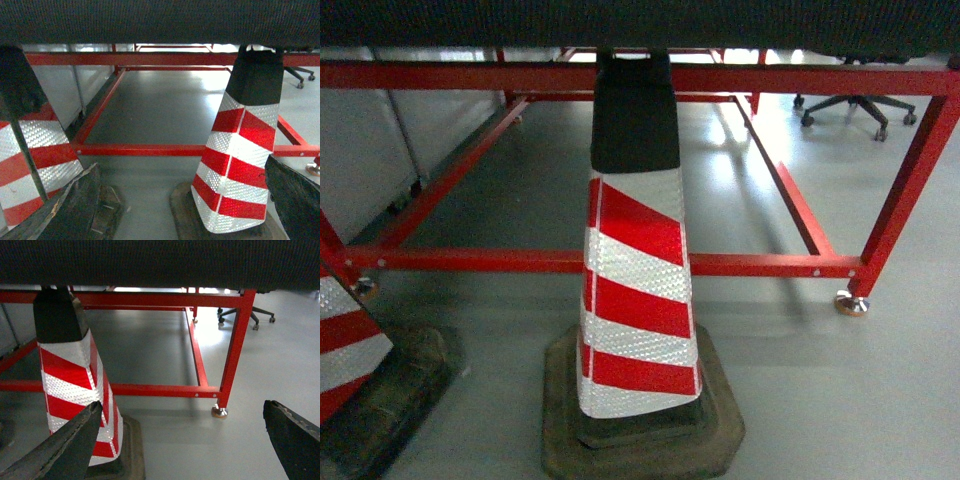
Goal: Pick blue part to blue bin on bottom shelf
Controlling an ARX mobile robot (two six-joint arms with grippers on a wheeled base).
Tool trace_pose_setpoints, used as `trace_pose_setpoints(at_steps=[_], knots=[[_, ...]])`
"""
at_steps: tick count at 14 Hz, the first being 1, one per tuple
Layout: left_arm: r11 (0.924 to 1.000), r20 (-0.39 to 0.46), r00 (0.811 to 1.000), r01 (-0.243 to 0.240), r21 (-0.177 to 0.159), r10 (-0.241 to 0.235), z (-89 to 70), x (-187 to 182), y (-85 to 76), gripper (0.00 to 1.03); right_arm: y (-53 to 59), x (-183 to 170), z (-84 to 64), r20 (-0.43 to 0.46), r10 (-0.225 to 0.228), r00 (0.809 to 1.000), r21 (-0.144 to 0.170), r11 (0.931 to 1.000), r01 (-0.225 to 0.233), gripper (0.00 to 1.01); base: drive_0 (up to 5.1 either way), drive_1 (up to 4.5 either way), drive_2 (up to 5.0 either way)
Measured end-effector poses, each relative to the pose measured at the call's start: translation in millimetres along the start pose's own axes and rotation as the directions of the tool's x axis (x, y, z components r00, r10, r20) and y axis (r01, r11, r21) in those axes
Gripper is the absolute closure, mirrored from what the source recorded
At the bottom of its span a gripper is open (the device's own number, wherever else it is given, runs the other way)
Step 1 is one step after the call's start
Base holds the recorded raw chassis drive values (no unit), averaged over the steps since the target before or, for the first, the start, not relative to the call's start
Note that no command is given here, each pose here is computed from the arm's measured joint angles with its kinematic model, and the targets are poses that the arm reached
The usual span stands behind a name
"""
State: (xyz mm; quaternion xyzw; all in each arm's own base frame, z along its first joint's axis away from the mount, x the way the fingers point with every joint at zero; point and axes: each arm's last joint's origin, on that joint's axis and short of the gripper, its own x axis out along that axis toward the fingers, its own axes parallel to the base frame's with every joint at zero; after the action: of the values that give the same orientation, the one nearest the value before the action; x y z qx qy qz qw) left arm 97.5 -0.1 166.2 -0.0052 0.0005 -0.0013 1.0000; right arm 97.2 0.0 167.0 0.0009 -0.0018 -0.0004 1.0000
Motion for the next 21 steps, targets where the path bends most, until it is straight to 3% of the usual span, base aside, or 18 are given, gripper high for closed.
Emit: trace_pose_setpoints(at_steps=[21], knots=[[1.0, 0.0, 1.0, -0.002, 0.0, 0.002, 0.0, 0.0, 0.1, 0.05, 0.0, 0.0, -0.3, -0.003, -0.002, 1.0, -0.001, 1.0, 0.002, 0.03, 0.0, 0.0, 0.0]])
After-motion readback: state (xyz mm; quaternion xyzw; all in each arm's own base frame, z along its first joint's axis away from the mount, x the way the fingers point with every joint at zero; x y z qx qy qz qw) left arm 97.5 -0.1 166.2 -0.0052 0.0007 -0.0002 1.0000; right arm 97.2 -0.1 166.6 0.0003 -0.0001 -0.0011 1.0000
